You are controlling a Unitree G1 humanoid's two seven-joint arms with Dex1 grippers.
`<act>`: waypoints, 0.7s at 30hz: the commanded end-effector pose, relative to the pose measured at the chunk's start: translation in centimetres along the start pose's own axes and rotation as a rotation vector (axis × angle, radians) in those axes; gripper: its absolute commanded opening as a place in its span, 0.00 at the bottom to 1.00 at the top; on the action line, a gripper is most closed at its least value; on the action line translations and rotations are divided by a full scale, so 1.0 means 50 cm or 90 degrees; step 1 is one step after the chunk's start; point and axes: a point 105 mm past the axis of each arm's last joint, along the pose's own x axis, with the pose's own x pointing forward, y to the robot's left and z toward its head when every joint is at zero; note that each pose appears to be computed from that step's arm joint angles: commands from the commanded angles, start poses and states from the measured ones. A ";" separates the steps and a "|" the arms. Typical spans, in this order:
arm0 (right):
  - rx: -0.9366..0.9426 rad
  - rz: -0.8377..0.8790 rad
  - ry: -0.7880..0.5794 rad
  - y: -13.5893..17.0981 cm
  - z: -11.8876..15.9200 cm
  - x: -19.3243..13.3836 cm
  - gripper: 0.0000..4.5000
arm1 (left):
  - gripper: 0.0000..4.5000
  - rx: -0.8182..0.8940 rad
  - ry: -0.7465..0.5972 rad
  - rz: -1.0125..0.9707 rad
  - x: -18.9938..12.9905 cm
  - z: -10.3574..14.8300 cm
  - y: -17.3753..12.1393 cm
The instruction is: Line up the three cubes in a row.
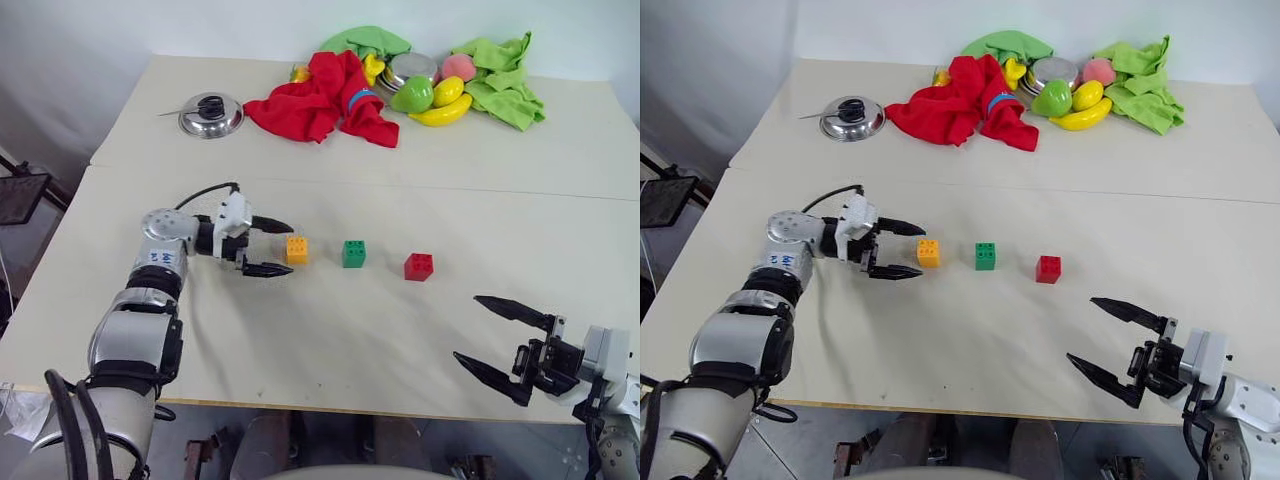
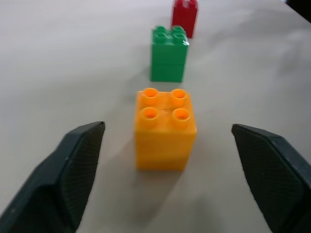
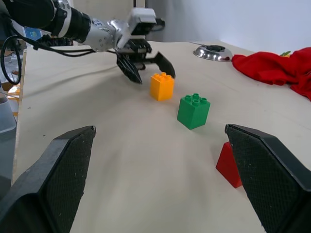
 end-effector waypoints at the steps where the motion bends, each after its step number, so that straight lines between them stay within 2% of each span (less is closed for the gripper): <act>1: -0.020 -0.003 0.008 -0.012 0.013 -0.020 1.00 | 0.95 0.035 0.004 -0.031 -0.059 0.008 -0.029; 3: -0.023 -0.002 0.014 -0.021 0.015 -0.028 1.00 | 0.95 0.029 0.046 -0.001 -0.098 -0.013 -0.045; 5: -0.024 0.000 0.017 -0.028 0.016 -0.033 1.00 | 0.95 0.017 0.036 0.034 -0.130 -0.020 -0.063; 13: -0.041 0.016 0.018 -0.053 0.005 -0.031 1.00 | 0.95 -0.016 -0.012 0.185 -0.185 0.006 -0.139; 16: -0.044 0.013 0.011 -0.057 0.005 -0.029 1.00 | 0.95 -0.027 0.001 0.235 -0.200 0.003 -0.169; 21: -0.042 0.014 0.004 -0.053 0.003 -0.023 1.00 | 0.95 -0.024 0.011 0.303 -0.226 0.001 -0.173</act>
